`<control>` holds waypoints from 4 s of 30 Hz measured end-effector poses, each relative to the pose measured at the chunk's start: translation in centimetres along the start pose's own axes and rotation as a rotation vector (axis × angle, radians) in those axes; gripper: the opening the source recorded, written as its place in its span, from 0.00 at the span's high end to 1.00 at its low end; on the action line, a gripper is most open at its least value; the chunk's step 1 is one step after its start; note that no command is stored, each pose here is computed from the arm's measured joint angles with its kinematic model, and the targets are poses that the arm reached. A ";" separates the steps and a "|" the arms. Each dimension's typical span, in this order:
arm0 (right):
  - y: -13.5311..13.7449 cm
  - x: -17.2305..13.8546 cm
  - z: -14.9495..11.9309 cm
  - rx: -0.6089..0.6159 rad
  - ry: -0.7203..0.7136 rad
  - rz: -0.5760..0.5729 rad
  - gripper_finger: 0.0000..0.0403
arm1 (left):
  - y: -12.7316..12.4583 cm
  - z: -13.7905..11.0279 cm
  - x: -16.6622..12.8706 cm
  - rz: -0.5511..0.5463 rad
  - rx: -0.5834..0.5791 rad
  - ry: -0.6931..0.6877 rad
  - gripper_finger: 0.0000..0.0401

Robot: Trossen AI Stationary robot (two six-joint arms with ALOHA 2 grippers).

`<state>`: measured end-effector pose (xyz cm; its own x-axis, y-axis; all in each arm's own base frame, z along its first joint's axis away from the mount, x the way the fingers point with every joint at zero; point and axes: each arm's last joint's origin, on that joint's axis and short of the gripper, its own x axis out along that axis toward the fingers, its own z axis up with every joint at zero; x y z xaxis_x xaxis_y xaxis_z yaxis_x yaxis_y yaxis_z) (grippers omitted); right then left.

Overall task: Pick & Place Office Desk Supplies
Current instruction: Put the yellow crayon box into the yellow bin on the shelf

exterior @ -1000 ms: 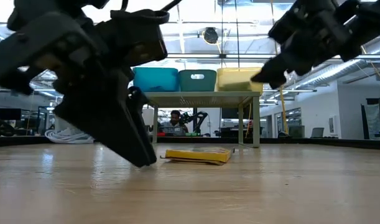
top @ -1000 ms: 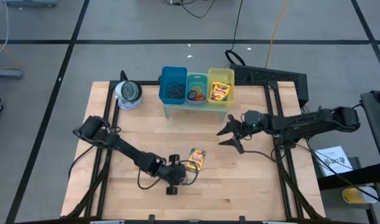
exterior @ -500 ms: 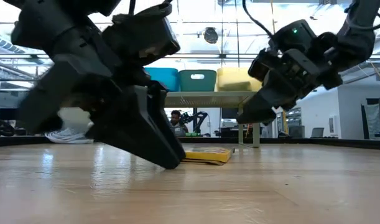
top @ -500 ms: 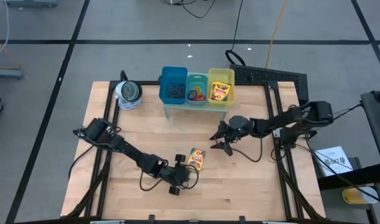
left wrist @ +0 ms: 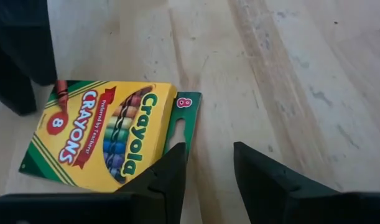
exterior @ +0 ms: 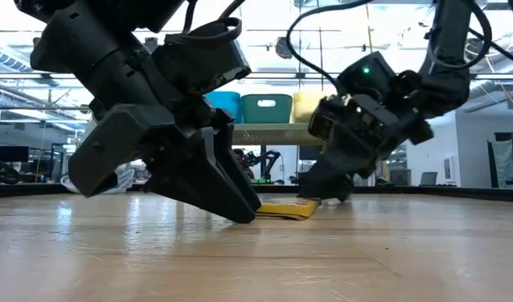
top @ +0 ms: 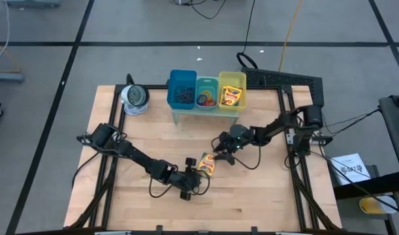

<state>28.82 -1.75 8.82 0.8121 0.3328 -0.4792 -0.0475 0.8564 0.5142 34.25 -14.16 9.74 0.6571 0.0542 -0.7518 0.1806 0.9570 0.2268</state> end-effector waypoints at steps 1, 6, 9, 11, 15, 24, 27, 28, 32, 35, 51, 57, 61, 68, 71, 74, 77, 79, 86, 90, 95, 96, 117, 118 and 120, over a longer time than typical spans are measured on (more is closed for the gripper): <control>0.1 0.3 0.1 -0.004 0.005 0.016 0.44 | 0.0 0.0 0.0 0.000 0.008 0.000 0.65; 0.9 1.4 0.6 -0.017 0.052 0.138 0.43 | 0.0 0.1 -0.1 -0.001 0.051 -0.004 0.65; 1.2 1.6 0.6 -0.019 0.064 0.161 0.45 | 0.1 0.1 -0.2 0.001 0.083 -0.006 0.65; 1.2 1.6 0.5 -0.018 0.069 0.170 0.45 | 0.1 0.1 -0.2 0.028 0.104 -0.003 0.65; 1.2 1.6 0.4 -0.010 0.078 0.168 0.45 | 0.3 0.1 -0.2 0.086 0.161 -0.001 0.65; 1.2 1.6 0.3 -0.005 0.088 0.163 0.45 | 0.7 0.2 -0.2 0.176 0.242 0.003 0.65; 1.1 1.6 0.3 -0.005 0.089 0.162 0.45 | 0.7 0.3 -0.3 0.219 0.232 -0.007 0.65; 1.1 1.6 0.3 -0.005 0.090 0.162 0.45 | 0.5 0.4 -0.5 0.218 0.246 -0.009 0.65; 1.1 1.6 0.3 -0.004 0.092 0.162 0.46 | 0.1 0.7 -1.4 0.232 0.317 -0.021 0.65; 1.1 1.6 0.3 -0.007 0.092 0.161 0.46 | 0.3 1.6 -2.5 0.292 0.280 -0.059 0.65; 1.1 1.6 0.2 -0.007 0.093 0.162 0.47 | 1.6 2.7 -3.7 0.315 0.221 -0.106 0.65; 1.1 1.6 0.2 -0.007 0.093 0.162 0.47 | 2.5 2.8 -3.3 0.241 0.211 -0.106 0.65; 1.1 1.6 0.2 -0.006 0.094 0.163 0.47 | 2.6 2.4 -2.6 0.135 0.218 -0.090 0.65; 1.1 1.6 0.2 -0.009 0.096 0.165 0.47 | 1.4 0.7 -1.0 0.008 0.251 0.000 0.65; 1.1 1.6 0.2 -0.012 0.095 0.166 0.47 | 1.0 0.4 -0.6 0.003 0.257 0.014 0.65; 1.1 1.6 0.2 -0.011 0.095 0.165 0.47 | 0.9 0.1 -0.3 0.002 0.258 0.023 0.65; 1.1 1.6 0.2 -0.010 0.095 0.165 0.47 | 0.9 0.1 -0.2 0.005 0.255 0.025 0.65; 1.1 1.6 0.2 -0.010 0.095 0.165 0.47 | 1.0 0.1 -0.2 0.027 0.253 0.024 0.68; 1.1 1.6 0.2 -0.009 0.095 0.164 0.47 | 1.5 0.9 0.1 0.068 0.217 -0.070 0.93; 1.1 1.6 0.2 -0.008 0.094 0.163 0.47 | 1.8 1.2 0.2 0.070 0.227 -0.099 0.97; 1.1 1.6 0.2 -0.008 0.094 0.163 0.47 | 2.4 1.2 0.4 0.025 0.192 -0.094 0.97; 1.1 1.6 0.2 -0.008 0.094 0.163 0.47 | 2.5 1.2 0.4 0.014 0.175 -0.097 0.98; 1.1 1.6 0.2 -0.013 0.089 0.166 0.47 | 4.5 4.1 -3.7 0.098 0.109 -0.226 1.00; 1.1 1.6 0.2 -0.012 0.089 0.166 0.47 | 4.5 4.1 -3.7 0.102 0.109 -0.226 1.00; 1.1 1.6 0.2 -0.013 0.089 0.166 0.47 | 4.7 4.1 -3.7 0.104 0.108 -0.225 1.00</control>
<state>30.19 -0.33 8.82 0.7379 0.5029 -0.4501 -0.1841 0.7916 0.5826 35.69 -11.05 16.14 0.8203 0.0745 -0.5670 0.1724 0.9131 0.3694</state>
